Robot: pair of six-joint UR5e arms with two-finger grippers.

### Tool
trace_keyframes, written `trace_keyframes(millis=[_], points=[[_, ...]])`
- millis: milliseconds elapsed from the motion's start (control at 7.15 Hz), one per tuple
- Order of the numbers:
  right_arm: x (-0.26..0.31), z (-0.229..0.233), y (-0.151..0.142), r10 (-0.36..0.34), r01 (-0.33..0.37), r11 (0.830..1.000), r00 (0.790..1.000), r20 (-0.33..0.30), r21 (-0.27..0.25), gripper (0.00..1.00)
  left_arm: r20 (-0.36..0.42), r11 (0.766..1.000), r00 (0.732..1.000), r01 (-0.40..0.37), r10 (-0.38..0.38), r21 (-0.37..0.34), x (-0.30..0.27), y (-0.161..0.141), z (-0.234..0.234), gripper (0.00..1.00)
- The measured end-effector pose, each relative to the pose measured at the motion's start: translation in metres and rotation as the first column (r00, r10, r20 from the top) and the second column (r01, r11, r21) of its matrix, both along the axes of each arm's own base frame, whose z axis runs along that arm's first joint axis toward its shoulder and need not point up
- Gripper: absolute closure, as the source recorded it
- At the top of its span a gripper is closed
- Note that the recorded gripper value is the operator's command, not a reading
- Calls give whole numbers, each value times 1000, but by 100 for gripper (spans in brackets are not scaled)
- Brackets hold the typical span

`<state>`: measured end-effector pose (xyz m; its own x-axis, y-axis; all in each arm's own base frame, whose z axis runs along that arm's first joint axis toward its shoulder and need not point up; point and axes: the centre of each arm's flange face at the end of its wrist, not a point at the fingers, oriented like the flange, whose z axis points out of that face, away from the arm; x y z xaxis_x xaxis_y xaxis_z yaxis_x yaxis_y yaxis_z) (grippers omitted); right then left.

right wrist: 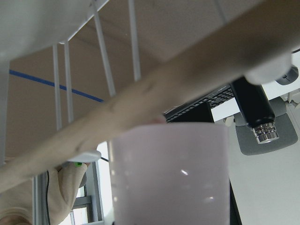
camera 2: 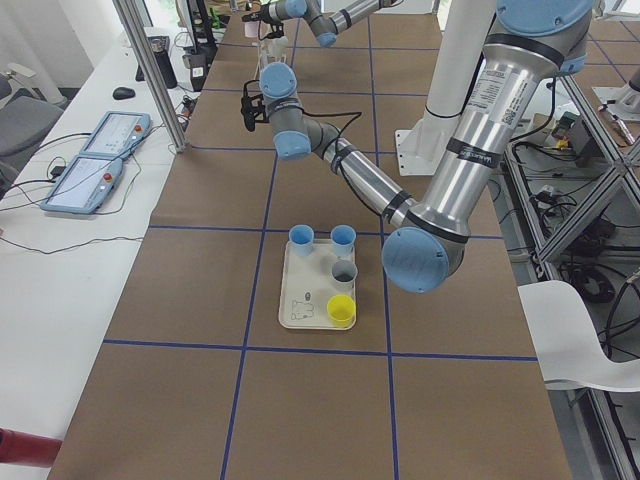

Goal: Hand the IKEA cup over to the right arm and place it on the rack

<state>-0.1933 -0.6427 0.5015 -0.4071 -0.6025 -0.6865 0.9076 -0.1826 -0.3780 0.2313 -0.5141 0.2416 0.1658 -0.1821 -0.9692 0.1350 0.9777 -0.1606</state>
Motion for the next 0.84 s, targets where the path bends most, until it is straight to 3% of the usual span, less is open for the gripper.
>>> trace_keyframes(millis=[280,420,700,840], points=[[-5,1,1,-8,8,1000,1000,-3,-3,61,0,1000,1000,0,0,0,0,0,0,0],[-7,2,2,-12,12,1000,1000,-6,-4,49,0,1000,1000,0,0,-1,0,0,0,0],[-11,3,4,-15,15,1000,1000,-17,-2,10,1,1000,1000,-1,1,-1,1,0,1,0],[-13,4,5,-14,14,1000,1000,-21,-1,9,1,1000,1000,-1,1,-2,1,0,1,0]])
